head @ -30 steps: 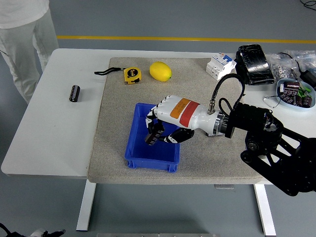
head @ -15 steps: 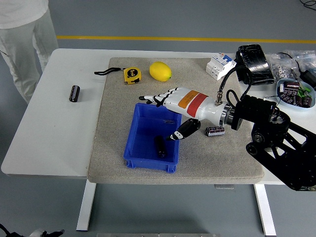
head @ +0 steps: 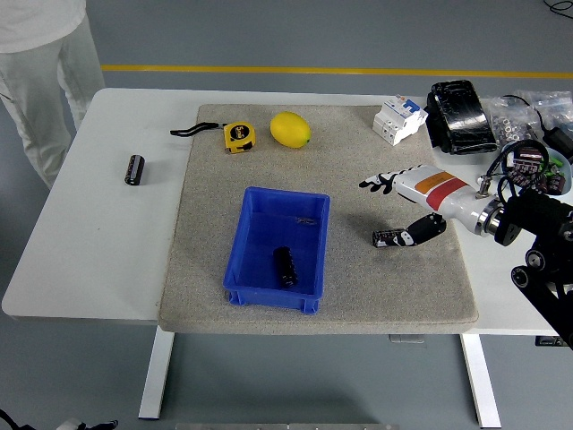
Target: Pick up the battery,place it into the box
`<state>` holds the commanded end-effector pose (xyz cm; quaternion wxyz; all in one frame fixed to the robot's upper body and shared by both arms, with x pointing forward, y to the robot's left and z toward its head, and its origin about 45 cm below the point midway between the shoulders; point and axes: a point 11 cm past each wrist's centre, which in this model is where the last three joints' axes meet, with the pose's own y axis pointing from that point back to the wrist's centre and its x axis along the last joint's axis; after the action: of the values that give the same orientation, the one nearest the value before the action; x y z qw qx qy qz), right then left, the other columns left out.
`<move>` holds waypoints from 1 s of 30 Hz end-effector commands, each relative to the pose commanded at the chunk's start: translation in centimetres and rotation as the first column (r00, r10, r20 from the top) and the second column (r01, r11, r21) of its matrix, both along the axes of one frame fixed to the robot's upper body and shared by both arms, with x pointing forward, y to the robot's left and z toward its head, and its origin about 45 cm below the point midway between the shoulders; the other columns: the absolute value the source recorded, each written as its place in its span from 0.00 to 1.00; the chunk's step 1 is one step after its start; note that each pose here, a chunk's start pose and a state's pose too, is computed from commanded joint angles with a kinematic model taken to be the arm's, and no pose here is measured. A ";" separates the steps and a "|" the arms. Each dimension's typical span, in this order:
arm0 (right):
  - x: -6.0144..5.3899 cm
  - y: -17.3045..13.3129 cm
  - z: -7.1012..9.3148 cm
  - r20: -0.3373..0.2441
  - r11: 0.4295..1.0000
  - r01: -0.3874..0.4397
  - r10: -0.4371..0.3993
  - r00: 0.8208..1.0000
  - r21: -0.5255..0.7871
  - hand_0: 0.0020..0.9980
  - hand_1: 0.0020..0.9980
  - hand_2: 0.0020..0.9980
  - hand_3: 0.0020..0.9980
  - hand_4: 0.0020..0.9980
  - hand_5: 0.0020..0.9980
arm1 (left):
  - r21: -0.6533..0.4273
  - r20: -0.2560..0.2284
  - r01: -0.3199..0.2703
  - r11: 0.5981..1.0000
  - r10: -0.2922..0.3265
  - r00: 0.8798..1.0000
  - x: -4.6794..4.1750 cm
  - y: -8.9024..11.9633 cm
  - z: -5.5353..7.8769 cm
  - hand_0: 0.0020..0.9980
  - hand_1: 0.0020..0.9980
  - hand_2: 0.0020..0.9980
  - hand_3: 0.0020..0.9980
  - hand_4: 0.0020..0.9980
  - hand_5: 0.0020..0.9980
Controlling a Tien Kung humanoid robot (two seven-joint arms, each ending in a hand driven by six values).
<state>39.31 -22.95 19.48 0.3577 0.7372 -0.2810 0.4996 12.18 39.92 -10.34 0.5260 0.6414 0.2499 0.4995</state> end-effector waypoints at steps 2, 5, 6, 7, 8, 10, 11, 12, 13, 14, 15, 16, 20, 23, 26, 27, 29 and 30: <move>-0.1 0.0 -0.8 -0.014 1.000 0.003 -0.003 1.000 0.000 0.57 0.59 0.66 0.72 0.99 0.18 | -0.002 -0.001 0.001 1.000 -0.001 1.000 -0.03 -0.1 0.0 0.58 0.53 0.64 0.68 0.71 0.70; -0.1 0.2 -1.6 -0.026 1.000 0.006 -0.005 1.000 0.003 0.57 0.59 0.66 0.72 0.99 0.18 | -0.004 -0.002 0.002 1.000 -0.002 1.000 -0.05 -0.2 -0.1 0.58 0.53 0.64 0.68 0.71 0.70; -0.1 0.3 -1.7 -0.027 1.000 0.006 -0.006 1.000 0.005 0.57 0.59 0.66 0.72 0.99 0.18 | -0.005 -0.002 0.002 1.000 -0.002 1.000 -0.05 -0.2 -0.1 0.58 0.53 0.64 0.68 0.71 0.70; 0.0 0.4 -1.9 -0.029 1.000 0.006 -0.006 1.000 0.009 0.57 0.59 0.66 0.72 0.99 0.18 | -0.005 0.000 0.003 1.000 -0.003 1.000 0.03 -0.2 -0.1 0.58 0.53 0.64 0.68 0.71 0.70; 0.0 0.5 -2.0 -0.028 1.000 0.006 -0.006 1.000 0.012 0.55 0.57 0.63 0.67 0.97 0.18 | -0.006 0.001 0.004 1.000 -0.004 1.000 0.10 -0.2 0.0 0.59 0.53 0.64 0.68 0.70 0.69; 0.2 0.8 -2.1 -0.021 1.000 0.003 -0.003 1.000 0.016 0.55 0.57 0.63 0.67 0.97 0.18 | -0.006 0.004 0.006 1.000 -0.006 1.000 0.19 -0.3 0.0 0.59 0.53 0.64 0.68 0.70 0.69; 0.2 0.8 -2.2 -0.016 1.000 0.003 -0.003 1.000 0.018 0.55 0.57 0.63 0.67 0.97 0.18 | -0.007 0.006 0.005 1.000 -0.005 1.000 0.26 -0.3 0.0 0.59 0.53 0.64 0.68 0.70 0.69; 0.3 0.9 -2.2 -0.012 1.000 0.003 -0.003 1.000 0.020 0.55 0.57 0.63 0.67 0.97 0.18 | -0.007 0.007 0.005 1.000 -0.005 1.000 0.32 -0.3 0.0 0.59 0.53 0.64 0.68 0.70 0.69; 0.4 0.8 -2.3 -0.006 1.000 0.006 -0.006 1.000 0.022 0.55 0.57 0.63 0.67 0.97 0.18 | -0.007 0.009 0.005 1.000 -0.005 1.000 0.42 -0.3 0.0 0.59 0.53 0.64 0.68 0.70 0.69; 0.5 0.8 -2.4 -0.003 1.000 0.011 -0.011 1.000 0.024 0.49 0.50 0.53 0.56 0.85 0.10 | -0.008 0.011 0.006 1.000 -0.005 1.000 0.49 -0.4 0.0 0.59 0.53 0.64 0.68 0.70 0.69; 0.6 0.7 -2.5 -0.002 1.000 0.015 -0.015 1.000 0.024 0.49 0.50 0.53 0.56 0.85 0.10 | -0.009 0.012 0.006 1.000 -0.006 1.000 0.55 -0.4 0.0 0.59 0.53 0.64 0.68 0.70 0.69; 0.7 0.5 -2.7 -0.002 1.000 0.020 -0.020 1.000 0.023 0.49 0.50 0.53 0.56 0.85 0.10 | -0.010 0.013 0.007 1.000 -0.006 1.000 0.61 -0.4 0.0 0.59 0.53 0.64 0.68 0.70 0.69; 0.9 -0.2 -3.3 -0.012 0.999 0.039 -0.039 0.999 0.010 0.49 0.48 0.51 0.54 0.83 0.09 | -0.012 0.016 0.008 1.000 -0.008 1.000 0.80 -0.5 0.1 0.59 0.54 0.64 0.68 0.70 0.69; 0.9 -0.7 -4.0 -0.025 0.999 0.053 -0.053 0.998 0.004 0.49 0.48 0.51 0.54 0.83 0.09 | -0.013 0.014 0.008 1.000 -0.007 1.000 0.75 -0.5 0.0 0.59 0.54 0.64 0.68 0.70 0.69; 0.8 -0.9 -4.6 -0.040 0.998 0.063 -0.063 0.997 -0.002 0.48 0.47 0.50 0.53 0.82 0.08 | -0.014 0.013 0.007 1.000 -0.007 1.000 0.74 -0.6 0.0 0.59 0.54 0.65 0.68 0.70 0.69; 0.7 -0.9 -4.7 -0.044 0.998 0.064 -0.064 0.997 -0.003 0.48 0.47 0.50 0.53 0.82 0.08 | -0.015 0.012 0.008 1.000 -0.008 1.000 0.74 -0.6 0.0 0.59 0.54 0.65 0.68 0.70 0.69; 0.6 -0.9 -4.9 -0.050 0.998 0.062 -0.063 0.997 -0.007 0.48 0.47 0.50 0.53 0.82 0.08 | -0.015 0.012 0.008 1.000 -0.008 1.000 0.71 -0.6 0.0 0.59 0.54 0.65 0.68 0.70 0.69; 0.5 -0.9 -5.0 -0.052 0.998 0.061 -0.062 0.997 -0.007 0.48 0.47 0.50 0.53 0.82 0.08 | -0.015 0.012 0.007 1.000 -0.007 1.000 0.69 -0.6 0.0 0.59 0.54 0.65 0.68 0.70 0.69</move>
<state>39.84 -23.82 14.48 0.3822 0.7400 -0.2927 0.4697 12.88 39.36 -10.32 0.5339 0.6353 0.2483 0.4996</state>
